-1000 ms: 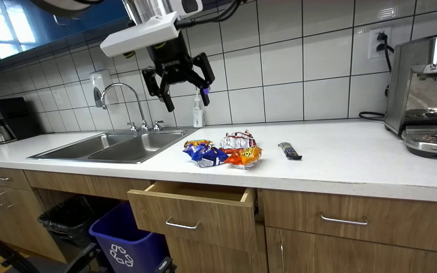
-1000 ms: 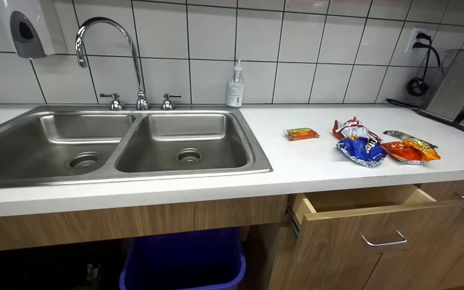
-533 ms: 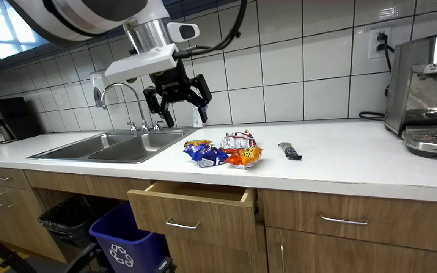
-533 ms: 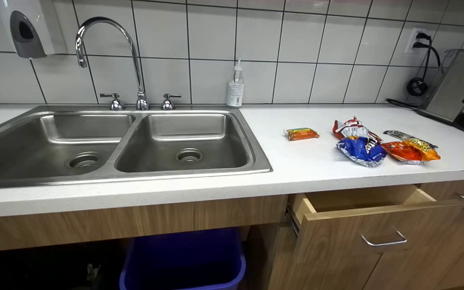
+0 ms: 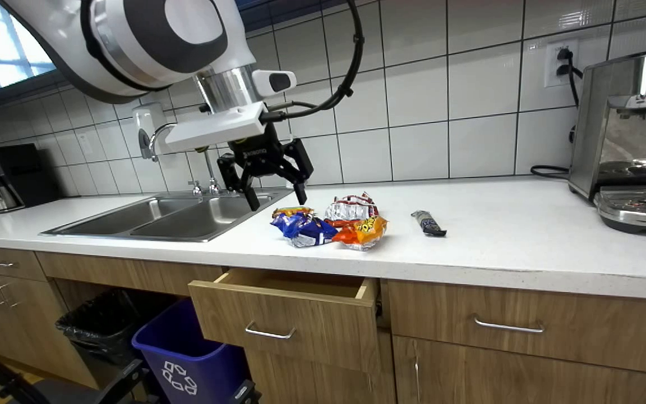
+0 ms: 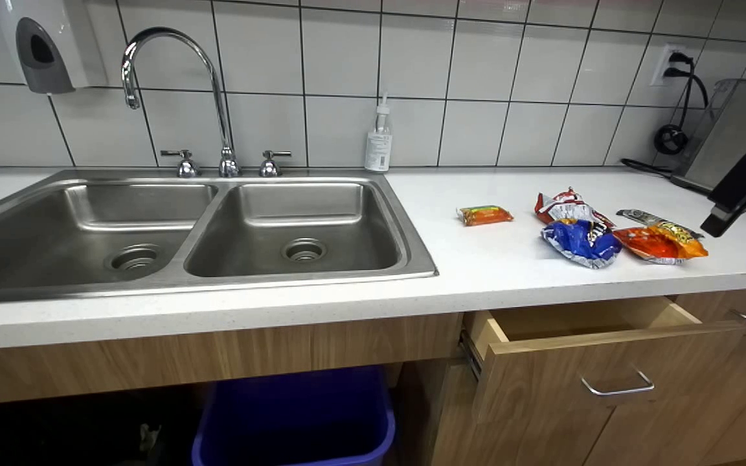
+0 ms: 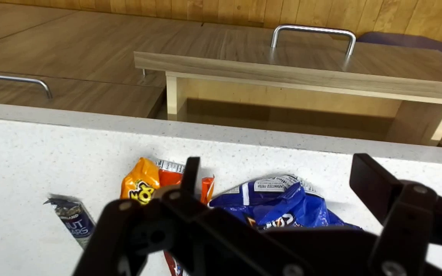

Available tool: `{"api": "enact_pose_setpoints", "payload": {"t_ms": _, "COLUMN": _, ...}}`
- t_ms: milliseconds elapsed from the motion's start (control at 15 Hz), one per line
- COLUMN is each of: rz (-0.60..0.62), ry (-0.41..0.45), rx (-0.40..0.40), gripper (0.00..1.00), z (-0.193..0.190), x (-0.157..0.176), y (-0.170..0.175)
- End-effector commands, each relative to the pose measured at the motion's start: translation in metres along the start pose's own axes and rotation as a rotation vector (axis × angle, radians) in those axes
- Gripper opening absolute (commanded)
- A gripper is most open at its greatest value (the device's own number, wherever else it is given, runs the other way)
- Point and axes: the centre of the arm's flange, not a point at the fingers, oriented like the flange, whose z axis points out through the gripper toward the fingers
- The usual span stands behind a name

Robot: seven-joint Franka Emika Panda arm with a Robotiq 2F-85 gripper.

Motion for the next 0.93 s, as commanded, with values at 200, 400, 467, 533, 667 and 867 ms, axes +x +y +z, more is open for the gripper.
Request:
{"api": "enact_pose_setpoints", "payload": {"t_ms": 200, "rz": 0.012, "ry": -0.031, "rx": -0.019, "gripper": 1.0, "z": 0.037, "x": -0.007, "y": -0.016}}
{"api": "enact_pose_setpoints", "payload": {"t_ms": 400, "rz": 0.012, "ry": -0.043, "rx": -0.021, "gripper": 1.0, "z": 0.049, "x": -0.008, "y": -0.021}}
{"api": "enact_pose_setpoints", "payload": {"t_ms": 467, "rz": 0.012, "ry": -0.049, "rx": -0.022, "gripper": 1.0, "z": 0.053, "x": -0.009, "y": -0.023}}
{"api": "enact_pose_setpoints", "payload": {"t_ms": 533, "rz": 0.01, "ry": -0.05, "rx": -0.027, "gripper": 1.0, "z": 0.058, "x": -0.009, "y": -0.025}}
{"api": "enact_pose_setpoints", "payload": {"t_ms": 667, "rz": 0.004, "ry": -0.052, "rx": -0.037, "gripper": 1.0, "z": 0.066, "x": -0.01, "y": -0.029}}
{"api": "enact_pose_setpoints", "payload": {"t_ms": 867, "rz": 0.001, "ry": -0.048, "rx": -0.053, "gripper": 1.0, "z": 0.078, "x": -0.009, "y": -0.035}}
